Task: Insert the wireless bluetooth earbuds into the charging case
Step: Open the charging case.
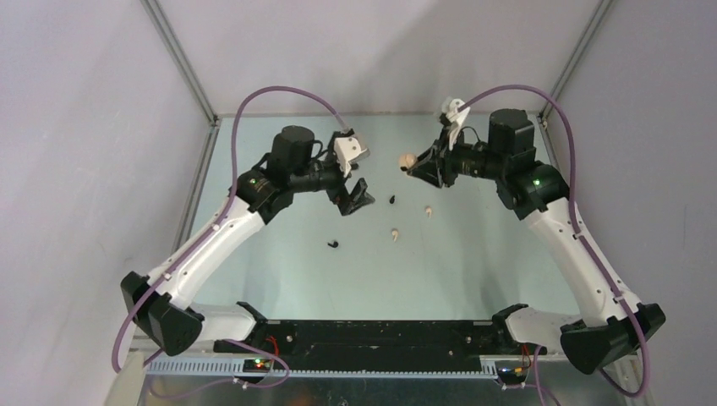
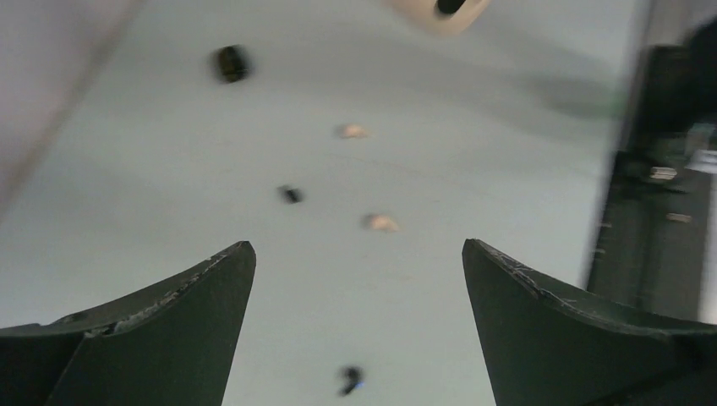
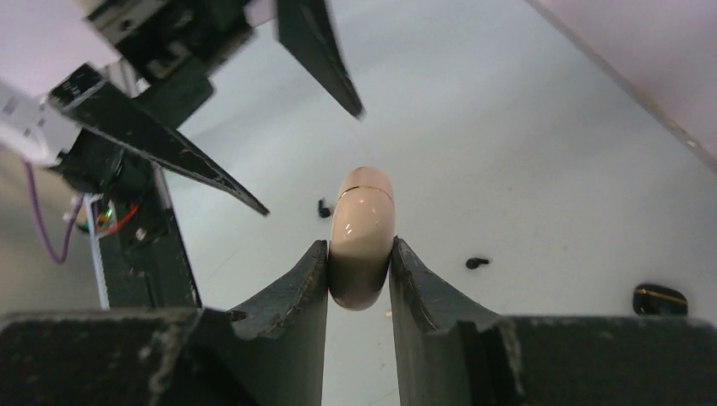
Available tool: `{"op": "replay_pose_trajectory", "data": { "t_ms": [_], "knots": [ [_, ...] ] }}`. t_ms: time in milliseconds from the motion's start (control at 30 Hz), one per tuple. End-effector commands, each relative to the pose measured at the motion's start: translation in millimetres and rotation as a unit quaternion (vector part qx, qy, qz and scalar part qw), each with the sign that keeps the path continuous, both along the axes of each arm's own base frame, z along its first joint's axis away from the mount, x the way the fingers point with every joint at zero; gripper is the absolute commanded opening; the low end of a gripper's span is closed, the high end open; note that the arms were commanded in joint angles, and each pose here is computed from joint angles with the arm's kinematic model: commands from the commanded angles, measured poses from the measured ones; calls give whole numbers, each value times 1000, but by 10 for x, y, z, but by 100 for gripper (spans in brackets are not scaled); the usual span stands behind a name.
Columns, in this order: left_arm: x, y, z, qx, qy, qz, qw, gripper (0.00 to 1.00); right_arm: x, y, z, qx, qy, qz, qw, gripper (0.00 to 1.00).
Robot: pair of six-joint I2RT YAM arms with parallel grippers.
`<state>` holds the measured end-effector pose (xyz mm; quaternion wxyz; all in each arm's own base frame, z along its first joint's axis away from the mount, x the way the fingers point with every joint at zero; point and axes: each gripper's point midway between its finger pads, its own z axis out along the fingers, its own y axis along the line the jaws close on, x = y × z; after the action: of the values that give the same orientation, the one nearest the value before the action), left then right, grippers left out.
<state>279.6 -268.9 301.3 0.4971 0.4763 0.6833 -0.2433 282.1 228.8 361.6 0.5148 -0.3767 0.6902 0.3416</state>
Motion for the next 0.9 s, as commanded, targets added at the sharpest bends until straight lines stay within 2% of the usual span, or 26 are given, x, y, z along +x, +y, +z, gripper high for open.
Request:
{"op": "replay_pose_trajectory", "data": {
  "t_ms": [0, 33, 100, 133, 300, 600, 700, 867],
  "knots": [
    [-655, -396, 158, -103, 113, -179, 972, 99, -351, 85, -69, -30, -29, 71, 997, 32],
    [-828, -410, 184, -112, 131, -223, 959, 99, -405, 96, -83, -28, -30, 81, 996, 32],
    [-1002, -380, 217, -115, 143, -261, 948, 99, -500, 108, -192, -30, -22, 102, 994, 32],
    [-1026, -367, 249, -111, 126, -273, 947, 99, -542, 112, -200, -28, -21, 112, 993, 32],
    [-1127, -340, 87, -86, 142, -300, 939, 99, -741, 152, -293, -22, -15, 161, 987, 32],
    [-1383, -545, -132, -54, 197, -365, 908, 98, -1065, 214, -405, -5, 3, 245, 970, 31],
    [-1397, -593, -156, -57, 212, -370, 903, 92, -1114, 230, -435, 5, 11, 259, 966, 31],
    [-1320, -652, -104, -66, 204, -356, 909, 82, -1072, 249, -486, 25, 41, 265, 963, 31]
  ]
}}
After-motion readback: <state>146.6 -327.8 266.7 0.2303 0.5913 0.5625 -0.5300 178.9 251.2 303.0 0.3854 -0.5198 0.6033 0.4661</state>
